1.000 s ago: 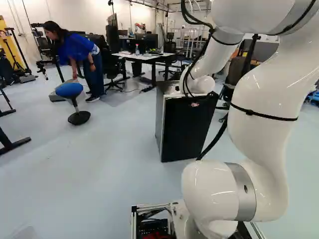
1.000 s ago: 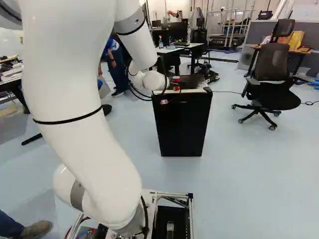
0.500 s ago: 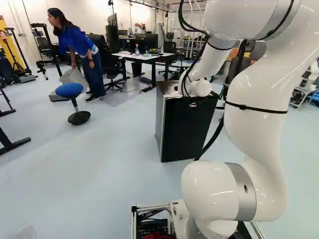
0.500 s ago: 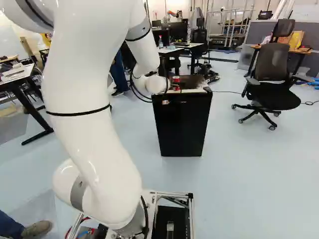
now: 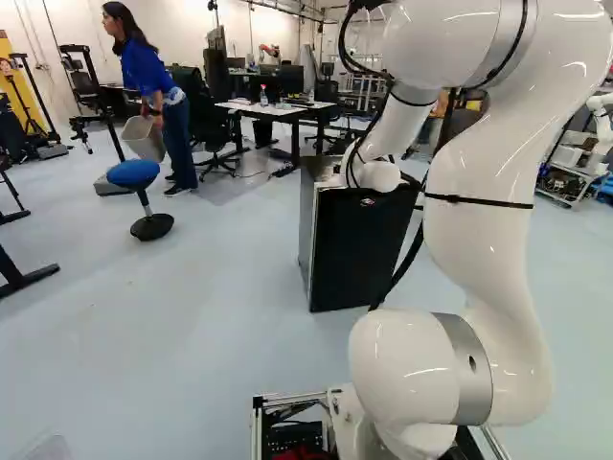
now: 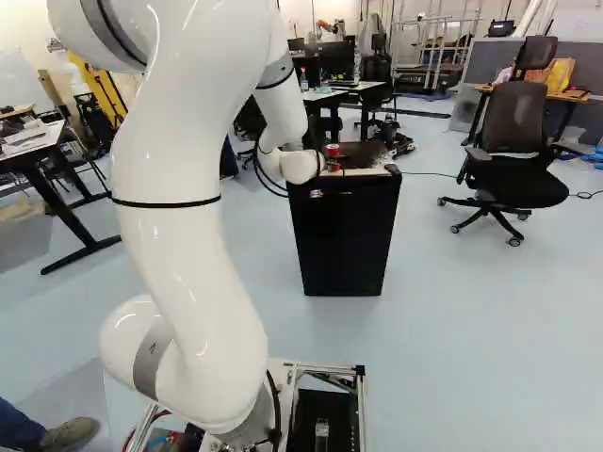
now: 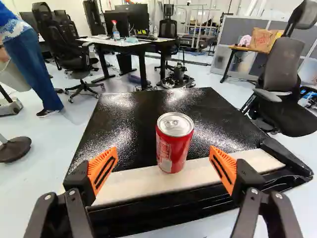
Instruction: Grab a drink from the fridge
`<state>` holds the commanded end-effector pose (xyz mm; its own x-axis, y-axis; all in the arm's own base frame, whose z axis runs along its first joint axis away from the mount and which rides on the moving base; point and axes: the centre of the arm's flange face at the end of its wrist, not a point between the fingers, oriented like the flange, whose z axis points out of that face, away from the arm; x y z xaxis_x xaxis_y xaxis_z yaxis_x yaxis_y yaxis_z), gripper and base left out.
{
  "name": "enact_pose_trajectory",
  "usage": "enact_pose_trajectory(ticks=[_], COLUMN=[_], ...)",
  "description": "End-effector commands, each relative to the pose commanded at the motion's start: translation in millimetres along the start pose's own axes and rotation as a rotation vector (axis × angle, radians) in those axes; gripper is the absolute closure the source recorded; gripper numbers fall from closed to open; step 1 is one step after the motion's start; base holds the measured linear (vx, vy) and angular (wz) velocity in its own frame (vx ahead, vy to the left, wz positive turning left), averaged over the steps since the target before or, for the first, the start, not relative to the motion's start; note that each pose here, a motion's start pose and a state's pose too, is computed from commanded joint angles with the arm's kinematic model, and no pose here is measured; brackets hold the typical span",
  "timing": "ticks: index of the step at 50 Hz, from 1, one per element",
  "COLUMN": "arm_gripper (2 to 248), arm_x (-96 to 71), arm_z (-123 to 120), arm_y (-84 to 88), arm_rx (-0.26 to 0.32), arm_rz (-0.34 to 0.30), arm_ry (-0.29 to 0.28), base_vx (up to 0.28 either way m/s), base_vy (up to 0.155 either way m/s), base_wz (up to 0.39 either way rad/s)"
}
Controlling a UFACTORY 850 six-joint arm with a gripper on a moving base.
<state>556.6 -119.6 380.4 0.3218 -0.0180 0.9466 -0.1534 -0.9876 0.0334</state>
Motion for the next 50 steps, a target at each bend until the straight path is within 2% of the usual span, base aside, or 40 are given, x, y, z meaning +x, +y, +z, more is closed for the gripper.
enact_pose_trajectory(ticks=[11,22,25,42,43,47,48,50], arm_gripper=[3,3,3,3,13,13,50,50], arm_x=[-10.0,-15.0,-13.1,-11.5,-11.5,-11.5,-11.5,-11.5], arm_z=[11.9,26.7,29.6,39.2,39.2,39.2,39.2,39.2], arm_y=[4.1,7.2,8.0,11.3,11.3,11.3,11.3,11.3], arm_rx=[-0.006,-0.009,-0.011,-0.015,-0.015,-0.015,-0.015,-0.015], arm_rz=[0.003,0.005,0.005,0.006,0.006,0.006,0.006,0.006], arm_ry=[-0.013,0.027,0.045,0.052,0.052,0.052,0.052,0.052], base_vx=[0.000,0.000,0.000,0.000,0.000,0.000,0.000,0.000], base_vy=[0.000,0.000,0.000,0.000,0.000,0.000,0.000,0.000], base_wz=[0.000,0.000,0.000,0.000,0.000,0.000,0.000,0.000])
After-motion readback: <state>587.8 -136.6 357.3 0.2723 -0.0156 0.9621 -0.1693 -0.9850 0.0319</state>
